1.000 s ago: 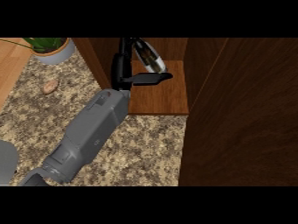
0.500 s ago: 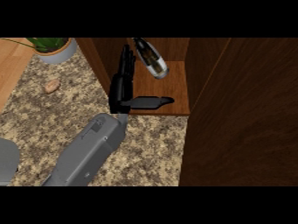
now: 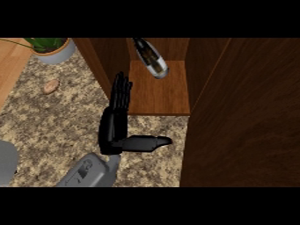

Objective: Pick up the wine, place it into the cabinet and close the cabinet

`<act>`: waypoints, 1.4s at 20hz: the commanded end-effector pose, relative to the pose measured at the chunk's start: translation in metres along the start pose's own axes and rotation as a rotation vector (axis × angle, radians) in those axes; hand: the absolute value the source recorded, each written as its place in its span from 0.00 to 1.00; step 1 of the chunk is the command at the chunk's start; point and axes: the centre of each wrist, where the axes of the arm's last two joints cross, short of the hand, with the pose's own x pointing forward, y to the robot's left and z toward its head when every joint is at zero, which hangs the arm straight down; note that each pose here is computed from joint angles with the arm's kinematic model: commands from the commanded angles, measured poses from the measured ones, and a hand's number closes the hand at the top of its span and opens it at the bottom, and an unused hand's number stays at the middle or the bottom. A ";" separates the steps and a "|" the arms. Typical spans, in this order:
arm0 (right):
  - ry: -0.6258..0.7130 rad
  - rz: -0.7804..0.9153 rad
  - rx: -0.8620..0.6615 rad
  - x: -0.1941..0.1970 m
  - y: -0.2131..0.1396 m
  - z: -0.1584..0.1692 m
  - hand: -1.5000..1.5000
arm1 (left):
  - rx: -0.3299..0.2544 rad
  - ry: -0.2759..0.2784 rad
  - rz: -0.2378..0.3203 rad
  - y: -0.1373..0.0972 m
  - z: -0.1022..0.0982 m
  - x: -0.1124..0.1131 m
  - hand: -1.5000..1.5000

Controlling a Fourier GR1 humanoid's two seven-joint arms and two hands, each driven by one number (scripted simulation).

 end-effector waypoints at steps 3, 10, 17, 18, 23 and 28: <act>-0.058 -0.003 0.042 0.050 0.005 0.032 0.00 | 0.022 -0.023 0.018 0.005 0.055 0.009 0.00; 0.105 0.025 0.407 0.032 0.012 0.025 1.00 | 0.035 -0.020 0.000 0.039 0.075 0.045 0.00; 0.051 -0.020 0.510 0.037 0.040 0.024 1.00 | 0.032 -0.010 -0.030 0.074 0.114 0.062 0.00; 0.037 -0.006 0.522 0.039 0.040 0.023 1.00 | 0.038 -0.025 -0.049 0.089 0.097 0.074 0.00; 0.012 -0.039 0.541 0.044 0.055 0.016 1.00 | 0.047 -0.040 -0.036 0.095 0.113 0.078 0.00; 0.080 -0.090 0.585 0.026 0.082 -0.006 1.00 | 0.073 -0.042 -0.034 0.126 0.103 0.105 0.00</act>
